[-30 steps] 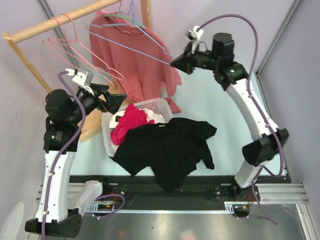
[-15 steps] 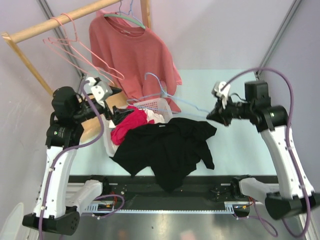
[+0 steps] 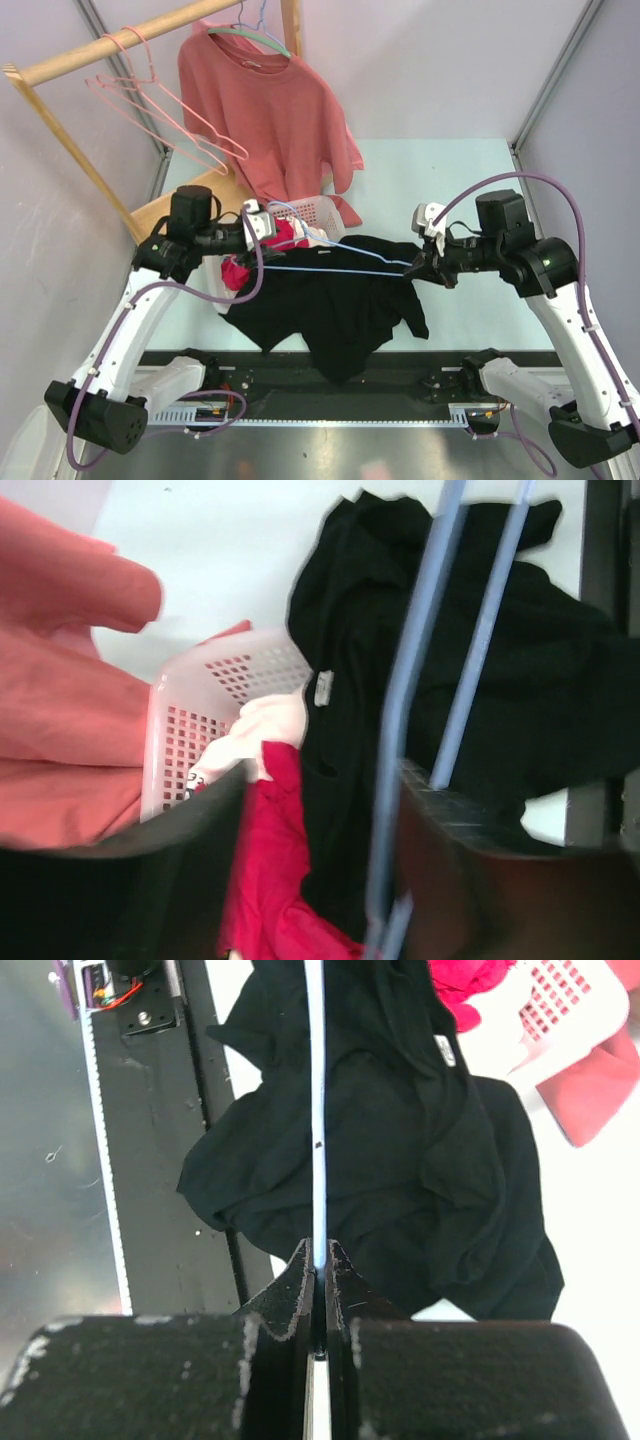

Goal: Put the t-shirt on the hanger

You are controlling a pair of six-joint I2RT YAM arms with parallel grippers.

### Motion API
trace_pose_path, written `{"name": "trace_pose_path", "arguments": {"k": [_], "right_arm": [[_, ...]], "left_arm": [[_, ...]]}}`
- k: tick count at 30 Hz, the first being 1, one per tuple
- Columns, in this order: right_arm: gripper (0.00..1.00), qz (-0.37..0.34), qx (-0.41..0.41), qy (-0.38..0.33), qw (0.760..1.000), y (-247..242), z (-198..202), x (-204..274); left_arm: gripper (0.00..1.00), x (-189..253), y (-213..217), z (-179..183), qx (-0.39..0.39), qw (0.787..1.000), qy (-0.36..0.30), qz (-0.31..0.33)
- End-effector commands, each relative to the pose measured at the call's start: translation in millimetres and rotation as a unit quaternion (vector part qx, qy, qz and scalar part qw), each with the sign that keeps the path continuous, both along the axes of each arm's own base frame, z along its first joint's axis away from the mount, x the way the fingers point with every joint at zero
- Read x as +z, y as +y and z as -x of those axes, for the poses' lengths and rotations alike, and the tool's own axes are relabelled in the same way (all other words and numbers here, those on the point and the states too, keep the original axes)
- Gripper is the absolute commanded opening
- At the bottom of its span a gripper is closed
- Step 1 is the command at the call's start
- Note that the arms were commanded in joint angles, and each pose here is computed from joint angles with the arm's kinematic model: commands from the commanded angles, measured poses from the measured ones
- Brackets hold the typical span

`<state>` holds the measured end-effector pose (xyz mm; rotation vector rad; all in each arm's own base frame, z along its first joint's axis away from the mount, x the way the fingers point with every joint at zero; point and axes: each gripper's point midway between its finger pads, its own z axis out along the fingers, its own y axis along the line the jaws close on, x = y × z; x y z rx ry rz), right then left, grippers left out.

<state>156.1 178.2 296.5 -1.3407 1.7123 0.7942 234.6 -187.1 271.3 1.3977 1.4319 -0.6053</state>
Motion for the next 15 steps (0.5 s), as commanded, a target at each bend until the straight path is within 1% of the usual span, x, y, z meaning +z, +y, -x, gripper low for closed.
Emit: {"name": "trace_pose_path", "arguments": {"k": [1,2,3,4,5,6,7,8,9,10,12,13,15], "right_arm": [[0.00,-0.009,0.010,-0.029,0.999,5,-1,11],[0.00,-0.007,0.007,-0.032,0.999,6,-5,11],[0.00,-0.006,0.010,-0.035,0.999,8,-7,11],[0.00,-0.001,0.008,-0.032,0.999,10,-12,8],[0.06,0.000,0.009,-0.032,0.999,11,-14,7],[0.16,0.000,0.014,-0.036,0.999,15,-15,9],[0.54,0.005,0.011,-0.029,1.000,17,-21,6],[0.72,0.003,0.008,-0.034,0.999,20,-25,9],[0.84,0.001,0.012,-0.045,0.999,25,-28,18],[0.99,0.003,0.002,-0.049,0.999,26,-33,21],[1.00,-0.004,0.005,-0.056,0.998,37,-42,33],[1.00,-0.018,0.015,-0.063,0.998,46,-41,48],[1.00,-0.023,0.026,-0.051,0.998,64,-49,51]], "left_arm": [[0.46,-8,-4,20,-0.053,0.998,-0.021,-0.016],[0.37,-11,-5,23,-0.057,0.998,-0.013,-0.017],[0.09,-14,-4,26,-0.057,0.998,-0.006,-0.019],[0.02,-18,-4,26,-0.052,0.998,0.000,-0.021],[0.00,-18,-3,26,-0.045,0.999,0.000,-0.021],[0.00,-18,-3,22,-0.032,0.999,0.001,-0.018],[0.00,-22,-2,22,-0.027,0.999,0.006,-0.018],[0.00,-21,-2,22,-0.017,1.000,0.010,-0.012],[0.00,-22,-1,20,-0.012,1.000,0.008,-0.013],[0.00,-21,-2,19,-0.013,1.000,0.008,-0.013],[0.00,-22,-4,18,-0.012,1.000,0.014,-0.016],[0.00,-20,-7,18,-0.014,1.000,0.013,-0.015],[0.00,-22,-11,15,-0.013,0.999,0.024,-0.018]]}}
